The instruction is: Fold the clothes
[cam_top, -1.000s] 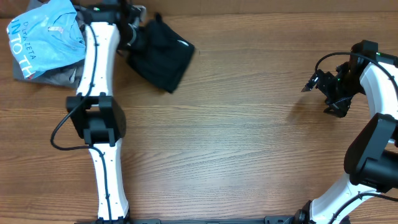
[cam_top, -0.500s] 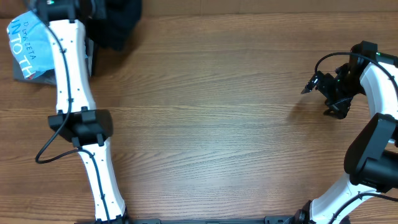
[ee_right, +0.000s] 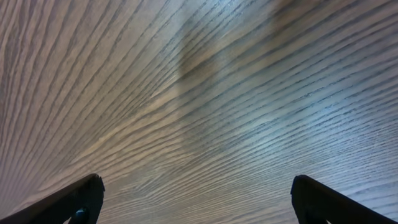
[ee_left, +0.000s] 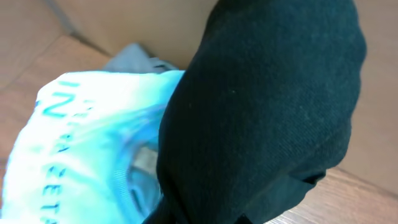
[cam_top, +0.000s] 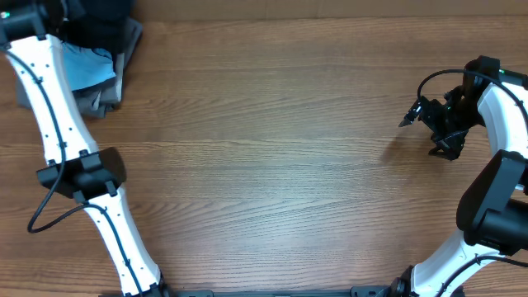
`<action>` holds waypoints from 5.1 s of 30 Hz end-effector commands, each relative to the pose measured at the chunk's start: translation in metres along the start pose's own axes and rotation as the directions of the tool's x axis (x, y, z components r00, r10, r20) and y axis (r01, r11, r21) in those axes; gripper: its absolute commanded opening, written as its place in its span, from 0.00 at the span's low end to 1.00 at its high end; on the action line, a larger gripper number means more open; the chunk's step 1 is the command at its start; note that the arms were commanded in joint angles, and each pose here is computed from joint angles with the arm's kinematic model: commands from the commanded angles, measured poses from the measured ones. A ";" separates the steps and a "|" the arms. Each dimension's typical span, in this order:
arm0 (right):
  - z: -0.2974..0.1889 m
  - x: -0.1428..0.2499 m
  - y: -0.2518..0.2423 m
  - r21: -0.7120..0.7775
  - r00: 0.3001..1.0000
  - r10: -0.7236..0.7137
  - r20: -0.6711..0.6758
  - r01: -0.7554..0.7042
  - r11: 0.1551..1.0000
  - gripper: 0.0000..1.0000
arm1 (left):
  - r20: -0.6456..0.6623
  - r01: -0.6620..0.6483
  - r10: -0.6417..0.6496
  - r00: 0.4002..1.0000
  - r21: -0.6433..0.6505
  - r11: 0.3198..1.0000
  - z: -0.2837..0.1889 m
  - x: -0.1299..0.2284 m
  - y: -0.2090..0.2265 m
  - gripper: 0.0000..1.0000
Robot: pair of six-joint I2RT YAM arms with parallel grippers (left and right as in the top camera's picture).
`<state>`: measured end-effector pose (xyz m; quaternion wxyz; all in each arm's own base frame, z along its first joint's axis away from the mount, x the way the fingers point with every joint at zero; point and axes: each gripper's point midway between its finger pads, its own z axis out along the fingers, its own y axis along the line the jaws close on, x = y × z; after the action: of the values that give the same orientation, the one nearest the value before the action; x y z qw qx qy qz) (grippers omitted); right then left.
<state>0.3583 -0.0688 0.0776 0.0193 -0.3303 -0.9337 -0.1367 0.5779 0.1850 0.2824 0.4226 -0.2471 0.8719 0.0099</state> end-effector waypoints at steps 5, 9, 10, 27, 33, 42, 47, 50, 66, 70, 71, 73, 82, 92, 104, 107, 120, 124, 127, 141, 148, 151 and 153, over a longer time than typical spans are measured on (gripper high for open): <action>0.000 0.005 0.000 0.004 1.000 -0.003 -0.013 0.003 1.000 1.00 | 0.052 0.198 -0.192 0.980 -0.163 0.966 0.004 -0.007 0.055 0.04; 0.000 0.009 -0.002 0.010 1.000 0.002 -0.030 -0.002 1.000 1.00 | 0.047 0.202 -0.197 0.979 -0.265 0.943 0.017 0.002 0.083 0.08; 0.000 0.010 -0.002 0.011 0.999 0.003 -0.033 -0.003 1.000 1.00 | 0.046 0.201 -0.196 0.980 -0.276 0.940 0.020 0.004 0.087 0.08; -0.001 0.018 -0.005 0.024 0.998 0.014 -0.065 -0.012 1.000 0.99 | -0.001 0.150 -0.165 0.986 -0.417 0.896 0.059 0.032 0.143 0.07; -0.001 0.018 -0.005 0.024 0.998 0.014 -0.066 -0.013 1.000 0.99 | 0.009 0.213 -0.233 0.972 -0.442 0.871 0.057 0.037 0.161 0.66; -0.001 0.019 -0.005 0.025 0.997 0.015 -0.069 -0.013 1.000 0.99 | 0.051 0.220 -0.221 0.974 -0.451 0.865 0.036 0.020 0.163 0.68; -0.001 0.019 -0.005 0.025 0.997 0.015 -0.069 -0.013 1.000 0.98 | 0.132 0.244 -0.212 0.968 -0.334 0.910 0.011 -0.016 0.132 0.67; -0.001 0.018 -0.005 0.024 0.998 0.017 -0.066 -0.015 1.000 0.96 | 0.196 0.249 -0.202 0.960 -0.256 0.934 -0.005 -0.040 0.111 0.59; 0.000 0.009 0.000 0.002 0.998 0.062 -0.031 -0.062 0.998 0.94 | -0.177 0.041 -0.064 0.982 -0.127 0.991 0.131 0.084 0.085 0.30; 0.000 0.009 0.001 -0.003 0.998 0.061 -0.031 -0.061 0.998 0.94 | -0.238 0.021 -0.051 0.970 -0.129 0.991 0.150 0.112 0.080 0.27; 0.000 0.009 0.001 -0.003 0.998 0.061 -0.031 -0.061 0.998 0.94 | -0.232 0.014 -0.043 0.972 -0.124 0.992 0.149 0.110 0.077 0.27; 0.000 0.007 0.001 -0.003 0.998 0.060 -0.022 -0.060 0.998 0.94 | -0.192 0.004 -0.026 0.981 -0.110 0.994 0.140 0.093 0.069 0.27; -0.036 -0.011 0.017 -0.070 0.987 0.063 0.149 -0.053 0.996 0.94 | 0.096 -0.040 0.044 0.994 -0.049 0.998 0.010 -0.027 0.035 0.65; -0.173 0.046 0.026 -0.150 0.877 0.015 0.481 0.065 0.987 0.94 | 0.154 -0.069 0.050 0.987 0.116 0.991 -0.130 -0.050 -0.006 1.00; -0.245 0.198 -0.020 -0.186 0.675 0.016 0.737 0.180 0.966 0.93 | -0.045 -0.038 0.043 0.998 0.093 0.995 -0.129 -0.002 0.003 1.00; -0.254 0.221 -0.032 -0.190 0.558 0.035 0.829 0.222 0.956 1.00 | -0.046 -0.038 0.043 0.998 0.093 0.995 -0.129 -0.001 0.003 1.00; -0.256 0.250 -0.047 -0.187 0.492 0.049 0.869 0.235 0.954 1.00 | -0.046 -0.038 0.042 0.998 0.093 0.995 -0.129 -0.001 0.003 1.00; -0.251 0.252 -0.050 -0.184 0.509 0.046 0.859 0.225 0.957 1.00 | -0.046 -0.038 0.042 0.998 0.093 0.995 -0.129 -0.001 0.003 1.00; -0.248 0.253 -0.051 -0.183 0.519 0.044 0.853 0.220 0.958 1.00 | -0.046 -0.038 0.042 0.998 0.093 0.995 -0.129 -0.001 0.003 1.00; -0.223 0.231 -0.034 -0.156 0.393 -0.018 0.920 0.407 0.900 1.00 | -0.050 -0.037 0.042 0.998 0.093 0.995 -0.129 -0.001 0.003 1.00; -0.163 0.188 -0.018 -0.171 0.277 0.032 0.960 0.497 0.851 1.00 | -0.054 -0.037 0.042 0.998 0.092 0.995 -0.129 0.000 0.003 1.00; -0.147 0.178 -0.005 -0.119 0.167 0.025 0.986 0.583 0.804 1.00 | -0.054 -0.037 0.042 0.998 0.092 0.995 -0.129 0.000 0.003 1.00; -0.140 0.171 0.002 -0.104 0.137 0.025 0.990 0.604 0.790 1.00 | -0.054 -0.037 0.042 0.998 0.092 0.995 -0.129 0.001 0.003 1.00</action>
<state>0.2086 -0.0046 0.2468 -0.6627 -0.1652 -0.7169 -0.1401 0.4816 0.1613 0.3630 0.4071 -0.2203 0.8860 -0.0278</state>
